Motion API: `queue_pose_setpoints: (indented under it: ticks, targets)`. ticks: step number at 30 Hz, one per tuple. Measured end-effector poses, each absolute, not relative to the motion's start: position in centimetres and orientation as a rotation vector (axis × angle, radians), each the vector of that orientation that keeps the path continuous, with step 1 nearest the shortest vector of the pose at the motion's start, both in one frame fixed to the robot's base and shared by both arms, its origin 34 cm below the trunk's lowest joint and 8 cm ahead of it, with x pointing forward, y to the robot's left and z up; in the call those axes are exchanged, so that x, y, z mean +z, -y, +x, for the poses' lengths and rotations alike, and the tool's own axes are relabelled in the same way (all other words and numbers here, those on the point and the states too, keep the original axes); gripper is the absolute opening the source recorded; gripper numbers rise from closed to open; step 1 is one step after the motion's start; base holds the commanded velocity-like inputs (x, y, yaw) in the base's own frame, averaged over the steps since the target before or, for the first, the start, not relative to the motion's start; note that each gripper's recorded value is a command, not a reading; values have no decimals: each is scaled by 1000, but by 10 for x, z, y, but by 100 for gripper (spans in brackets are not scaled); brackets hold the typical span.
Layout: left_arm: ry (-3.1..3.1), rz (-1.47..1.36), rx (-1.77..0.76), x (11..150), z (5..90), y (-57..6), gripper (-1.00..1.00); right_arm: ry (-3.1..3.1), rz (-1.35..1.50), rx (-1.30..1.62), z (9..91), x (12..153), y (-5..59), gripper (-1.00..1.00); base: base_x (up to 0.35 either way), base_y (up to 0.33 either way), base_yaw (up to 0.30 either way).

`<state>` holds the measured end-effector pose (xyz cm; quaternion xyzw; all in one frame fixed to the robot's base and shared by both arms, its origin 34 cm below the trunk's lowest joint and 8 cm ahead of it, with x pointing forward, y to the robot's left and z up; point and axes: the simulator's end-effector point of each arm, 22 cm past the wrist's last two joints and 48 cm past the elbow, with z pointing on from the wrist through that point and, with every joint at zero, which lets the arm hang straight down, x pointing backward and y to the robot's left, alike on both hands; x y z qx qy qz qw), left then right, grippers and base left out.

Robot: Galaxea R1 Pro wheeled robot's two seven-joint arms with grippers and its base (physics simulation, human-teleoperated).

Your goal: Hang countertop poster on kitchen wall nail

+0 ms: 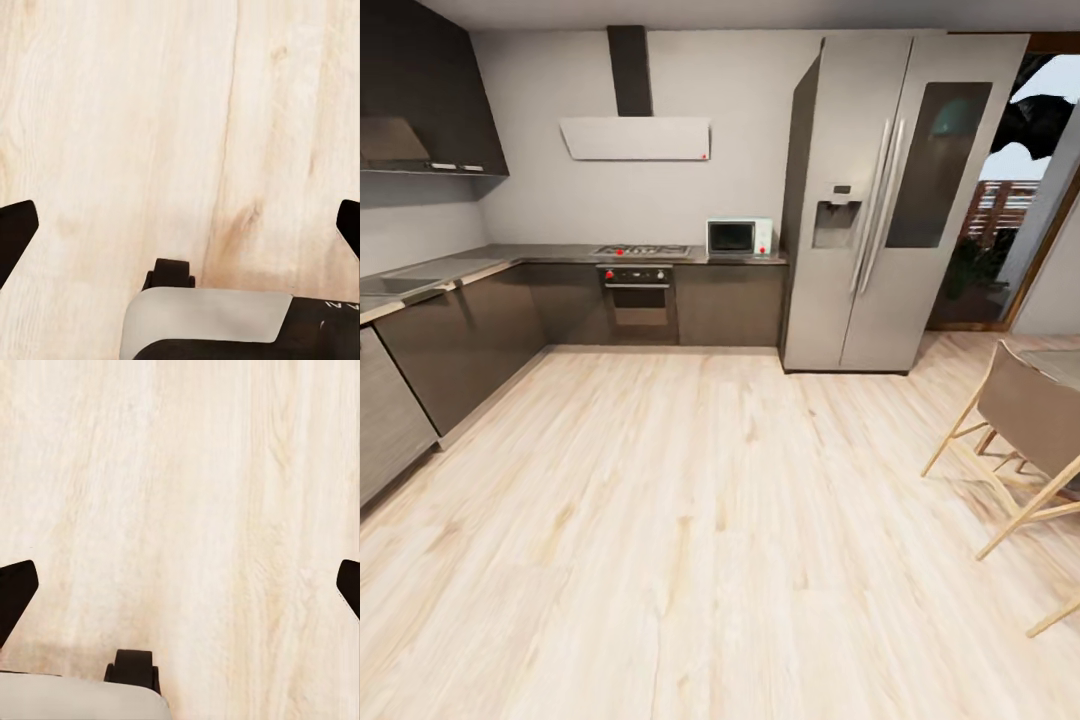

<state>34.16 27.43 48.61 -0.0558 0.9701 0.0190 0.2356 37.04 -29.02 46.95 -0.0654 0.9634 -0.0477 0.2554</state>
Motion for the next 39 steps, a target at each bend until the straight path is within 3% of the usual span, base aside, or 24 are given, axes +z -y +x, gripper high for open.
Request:
queue_pose_setpoints:
  ticks: [14,39]
  targets:
    - [-2664,-156,53,485,340,-275,100,-2615,-173,-126,370,469,287,100,325,49,133]
    - [-2678,-157,54,483,336,-275,100,-2625,-167,-155,366,467,291,100,205,230,267]
